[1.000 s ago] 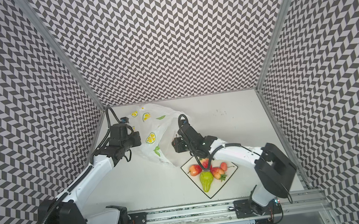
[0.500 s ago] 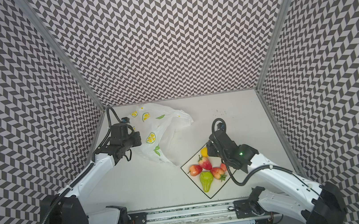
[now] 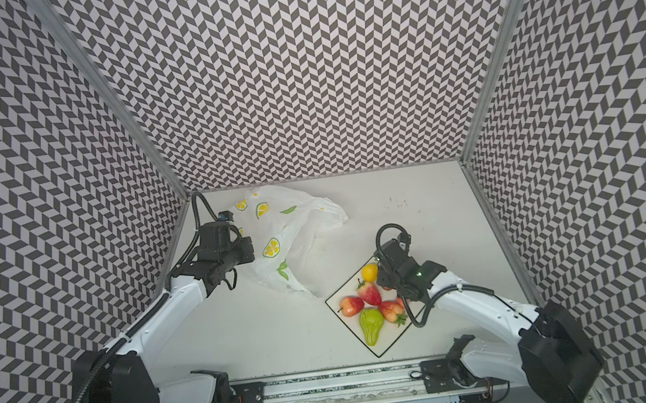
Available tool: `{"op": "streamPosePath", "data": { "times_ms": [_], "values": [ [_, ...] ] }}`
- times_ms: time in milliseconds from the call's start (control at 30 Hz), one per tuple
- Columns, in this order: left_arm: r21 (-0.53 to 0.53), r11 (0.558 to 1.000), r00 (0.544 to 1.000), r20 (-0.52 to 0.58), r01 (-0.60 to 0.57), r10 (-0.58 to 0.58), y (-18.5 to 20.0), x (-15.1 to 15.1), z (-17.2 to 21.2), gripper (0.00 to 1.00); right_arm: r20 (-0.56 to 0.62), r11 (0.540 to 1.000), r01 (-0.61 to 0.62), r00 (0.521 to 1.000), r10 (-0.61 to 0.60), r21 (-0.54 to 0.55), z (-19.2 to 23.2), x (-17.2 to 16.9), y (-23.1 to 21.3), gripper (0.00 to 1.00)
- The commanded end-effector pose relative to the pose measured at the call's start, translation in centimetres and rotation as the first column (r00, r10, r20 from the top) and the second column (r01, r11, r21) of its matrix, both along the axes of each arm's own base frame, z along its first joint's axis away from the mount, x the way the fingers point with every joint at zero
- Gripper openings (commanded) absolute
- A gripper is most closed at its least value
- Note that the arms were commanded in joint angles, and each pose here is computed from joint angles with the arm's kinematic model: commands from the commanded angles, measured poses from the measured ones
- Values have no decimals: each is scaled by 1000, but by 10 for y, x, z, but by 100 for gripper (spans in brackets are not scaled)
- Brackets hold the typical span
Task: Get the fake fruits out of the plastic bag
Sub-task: 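Lift the strawberry out and lower it onto the board, open right gripper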
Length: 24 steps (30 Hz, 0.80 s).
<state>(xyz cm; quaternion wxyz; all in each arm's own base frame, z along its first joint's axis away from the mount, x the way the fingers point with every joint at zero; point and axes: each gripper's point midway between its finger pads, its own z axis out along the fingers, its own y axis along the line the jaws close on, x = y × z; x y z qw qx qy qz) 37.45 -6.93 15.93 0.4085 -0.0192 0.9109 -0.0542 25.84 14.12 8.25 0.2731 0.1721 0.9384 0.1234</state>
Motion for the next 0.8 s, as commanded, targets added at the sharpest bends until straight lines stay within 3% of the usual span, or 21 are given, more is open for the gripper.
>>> {"op": "streamPosePath", "data": {
  "times_ms": [0,400,767],
  "values": [
    [-12,1000,999,40,5,-4,-3,6,18,0,20,999,12,1000,-13,50,-1,6,6,35],
    [-8,1000,999,47,6,-5,-4,7,21,0,-53,993,-112,993,110,-33,-12,-3,7,42],
    [1,1000,999,47,-5,5,-2,9,22,0,-30,991,-131,991,130,-34,-1,0,9,65]
  ]
}}
